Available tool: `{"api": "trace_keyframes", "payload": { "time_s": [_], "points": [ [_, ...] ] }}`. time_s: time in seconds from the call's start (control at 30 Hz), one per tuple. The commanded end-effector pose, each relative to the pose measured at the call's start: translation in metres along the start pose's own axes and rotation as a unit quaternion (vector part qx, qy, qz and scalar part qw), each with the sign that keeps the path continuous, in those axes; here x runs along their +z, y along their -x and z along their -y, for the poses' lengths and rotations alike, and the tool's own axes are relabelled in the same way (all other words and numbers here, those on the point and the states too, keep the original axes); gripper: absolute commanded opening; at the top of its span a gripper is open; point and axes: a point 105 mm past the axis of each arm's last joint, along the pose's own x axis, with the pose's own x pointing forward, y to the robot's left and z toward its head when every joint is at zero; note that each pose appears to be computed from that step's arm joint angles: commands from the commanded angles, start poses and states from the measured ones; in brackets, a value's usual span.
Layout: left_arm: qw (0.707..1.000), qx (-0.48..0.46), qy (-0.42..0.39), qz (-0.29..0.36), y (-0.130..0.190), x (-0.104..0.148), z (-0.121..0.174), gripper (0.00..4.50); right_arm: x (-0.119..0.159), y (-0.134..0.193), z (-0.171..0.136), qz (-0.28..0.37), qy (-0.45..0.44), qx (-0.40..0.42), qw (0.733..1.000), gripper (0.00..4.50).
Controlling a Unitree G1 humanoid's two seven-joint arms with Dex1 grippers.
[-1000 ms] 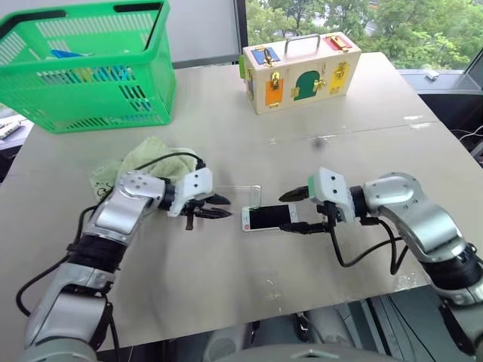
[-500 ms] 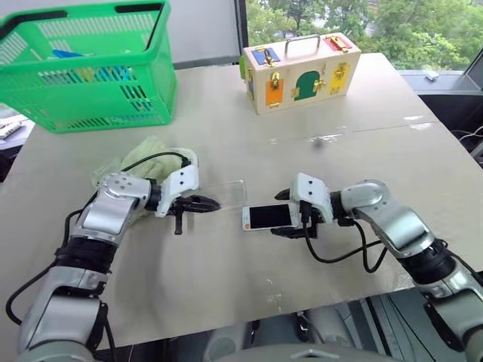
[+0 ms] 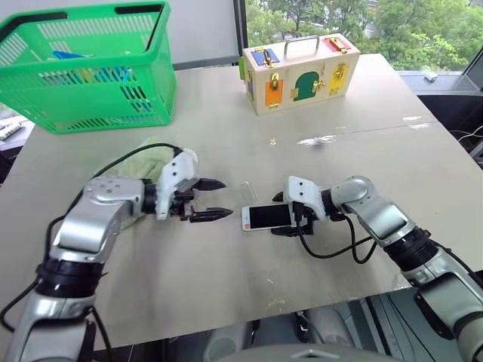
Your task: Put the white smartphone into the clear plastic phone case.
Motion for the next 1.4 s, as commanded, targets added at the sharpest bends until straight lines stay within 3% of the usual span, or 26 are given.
{"api": "trace_keyframes", "payload": {
  "time_s": [0.03, 0.07, 0.13, 0.43, 0.7, 0.87, 0.97, 1.0, 1.2, 1.4],
  "points": [
    [1.0, 0.002, 0.002, 0.029, 0.015, 0.01, 0.008, 3.92, -0.019, 0.004, -0.004, -0.022, -0.03, 0.006, 0.999, 3.71],
    [1.0, 0.002, 0.005, 0.025, 0.016, 0.008, 0.008, 3.92, -0.021, 0.006, -0.005, -0.022, -0.031, 0.006, 0.999, 3.26],
    [1.0, 0.004, 0.012, 0.02, 0.018, 0.006, 0.007, 3.92, -0.025, 0.016, -0.008, -0.021, -0.036, 0.005, 0.999, 2.95],
    [1.0, 0.005, 0.008, -0.002, 0.01, -0.005, 0.002, 3.92, -0.048, 0.081, -0.029, -0.046, -0.052, -0.03, 0.997, 2.93],
    [0.997, 0.013, -0.021, -0.079, -0.026, -0.036, -0.007, 3.92, -0.04, 0.104, -0.042, -0.018, -0.08, -0.069, 0.994, 2.75],
    [0.993, 0.013, -0.032, -0.113, -0.042, -0.054, -0.011, 1.7, -0.033, 0.109, -0.05, -0.007, -0.092, -0.093, 0.991, 2.75],
    [0.993, -0.017, -0.04, -0.106, -0.051, -0.054, -0.006, 0.27, -0.029, 0.115, -0.055, -0.005, -0.097, -0.106, 0.99, 2.75],
    [0.994, -0.03, -0.042, -0.098, -0.054, -0.051, -0.003, 0.0, -0.027, 0.117, -0.058, -0.004, -0.098, -0.109, 0.989, 2.75],
    [0.984, -0.158, -0.067, -0.037, -0.068, -0.026, 0.031, 0.0, -0.015, 0.132, -0.066, 0.002, -0.099, -0.126, 0.987, 2.75],
    [0.978, -0.18, -0.093, -0.04, -0.095, -0.026, 0.035, 0.0, -0.004, 0.14, -0.066, 0.0, -0.089, -0.124, 0.988, 2.75]
  ]
}}
